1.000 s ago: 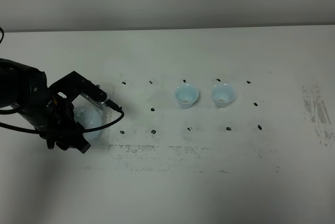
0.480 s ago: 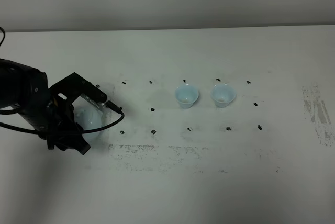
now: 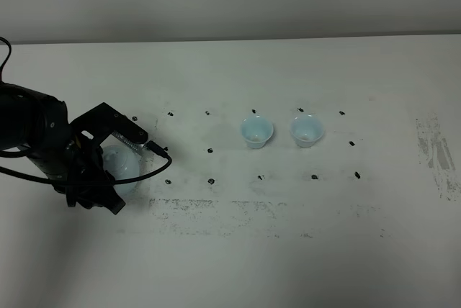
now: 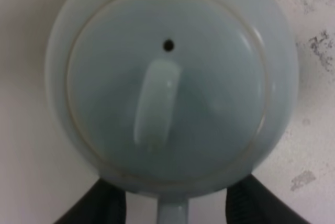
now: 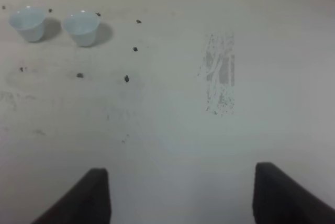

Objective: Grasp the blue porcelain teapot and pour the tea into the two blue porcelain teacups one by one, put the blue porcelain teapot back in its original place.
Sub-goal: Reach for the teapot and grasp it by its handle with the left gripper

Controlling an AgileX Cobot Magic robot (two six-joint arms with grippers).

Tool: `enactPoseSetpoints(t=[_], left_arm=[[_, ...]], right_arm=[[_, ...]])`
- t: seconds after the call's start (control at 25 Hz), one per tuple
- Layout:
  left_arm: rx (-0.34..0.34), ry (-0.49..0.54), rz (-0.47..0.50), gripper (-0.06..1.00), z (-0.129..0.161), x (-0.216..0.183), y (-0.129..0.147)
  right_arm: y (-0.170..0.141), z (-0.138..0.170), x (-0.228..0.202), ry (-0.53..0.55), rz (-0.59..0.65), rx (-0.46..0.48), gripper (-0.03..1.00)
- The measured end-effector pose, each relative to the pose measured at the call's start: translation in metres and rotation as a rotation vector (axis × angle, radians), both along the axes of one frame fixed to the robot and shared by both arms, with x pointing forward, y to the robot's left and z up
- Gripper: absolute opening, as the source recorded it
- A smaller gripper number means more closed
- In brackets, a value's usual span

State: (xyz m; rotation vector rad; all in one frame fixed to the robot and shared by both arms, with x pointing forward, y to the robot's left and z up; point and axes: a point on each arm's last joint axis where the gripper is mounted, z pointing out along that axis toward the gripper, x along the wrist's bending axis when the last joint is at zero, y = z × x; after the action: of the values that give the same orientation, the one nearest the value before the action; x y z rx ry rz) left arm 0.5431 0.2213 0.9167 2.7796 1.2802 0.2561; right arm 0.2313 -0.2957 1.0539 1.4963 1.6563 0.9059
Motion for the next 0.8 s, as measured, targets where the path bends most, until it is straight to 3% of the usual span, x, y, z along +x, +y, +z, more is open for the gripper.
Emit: enactPoseSetpoints(t=[0.8], left_arm=[[-0.002, 0.000, 0.006, 0.37, 0.0000, 0.0000, 0.0000]], right_arm=[[0.0000, 0.0000, 0.0000, 0.000, 0.000, -0.001, 0.56]])
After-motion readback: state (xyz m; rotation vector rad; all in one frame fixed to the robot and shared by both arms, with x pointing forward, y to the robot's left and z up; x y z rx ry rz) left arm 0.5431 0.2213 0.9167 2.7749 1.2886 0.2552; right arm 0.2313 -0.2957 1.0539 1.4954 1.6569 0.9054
